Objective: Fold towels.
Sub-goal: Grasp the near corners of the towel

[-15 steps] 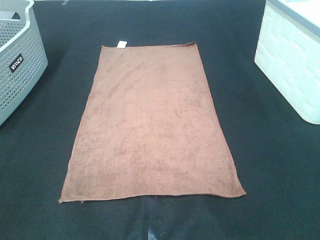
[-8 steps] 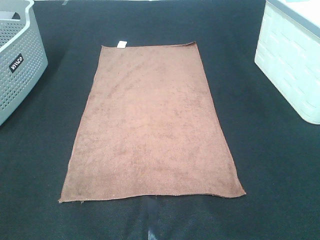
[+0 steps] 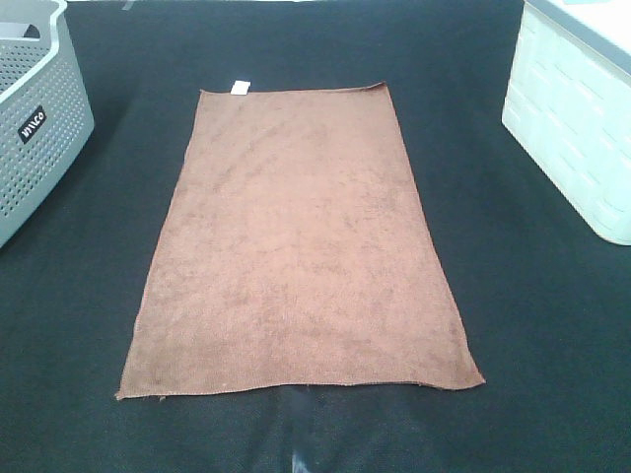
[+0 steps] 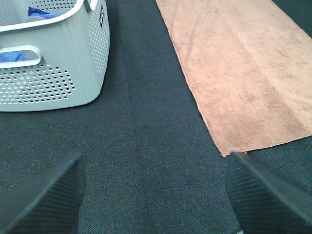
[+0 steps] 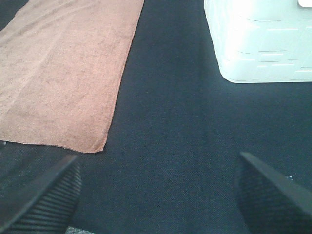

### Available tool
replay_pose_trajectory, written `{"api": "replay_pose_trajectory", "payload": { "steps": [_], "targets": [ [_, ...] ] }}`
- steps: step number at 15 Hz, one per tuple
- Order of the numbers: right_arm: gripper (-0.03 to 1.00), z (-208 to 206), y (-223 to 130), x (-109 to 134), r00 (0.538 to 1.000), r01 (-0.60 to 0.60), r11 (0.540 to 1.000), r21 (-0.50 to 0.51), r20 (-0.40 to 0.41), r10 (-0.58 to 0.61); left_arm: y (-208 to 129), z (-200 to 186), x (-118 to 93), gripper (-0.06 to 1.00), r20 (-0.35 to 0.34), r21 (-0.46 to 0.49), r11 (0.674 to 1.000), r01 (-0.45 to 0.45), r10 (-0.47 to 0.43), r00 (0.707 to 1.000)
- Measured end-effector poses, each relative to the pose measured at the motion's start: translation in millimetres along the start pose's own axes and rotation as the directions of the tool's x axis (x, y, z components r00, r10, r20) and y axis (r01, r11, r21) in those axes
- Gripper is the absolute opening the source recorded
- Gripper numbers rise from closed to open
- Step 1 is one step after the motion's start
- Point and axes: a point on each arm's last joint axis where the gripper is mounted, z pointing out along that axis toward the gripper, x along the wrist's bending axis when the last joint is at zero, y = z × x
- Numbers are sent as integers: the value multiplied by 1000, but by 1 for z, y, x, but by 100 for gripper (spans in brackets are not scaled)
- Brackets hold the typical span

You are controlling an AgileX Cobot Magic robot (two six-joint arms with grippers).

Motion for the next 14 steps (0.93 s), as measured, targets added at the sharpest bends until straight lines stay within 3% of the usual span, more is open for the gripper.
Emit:
{"api": "replay_pose_trajectory", "payload": {
  "steps": [14],
  "targets": [
    [80,0,0,0,1000,0,1000,0,0,0,0,0,0,76,0,0,1000,0,0,1000]
  ]
}}
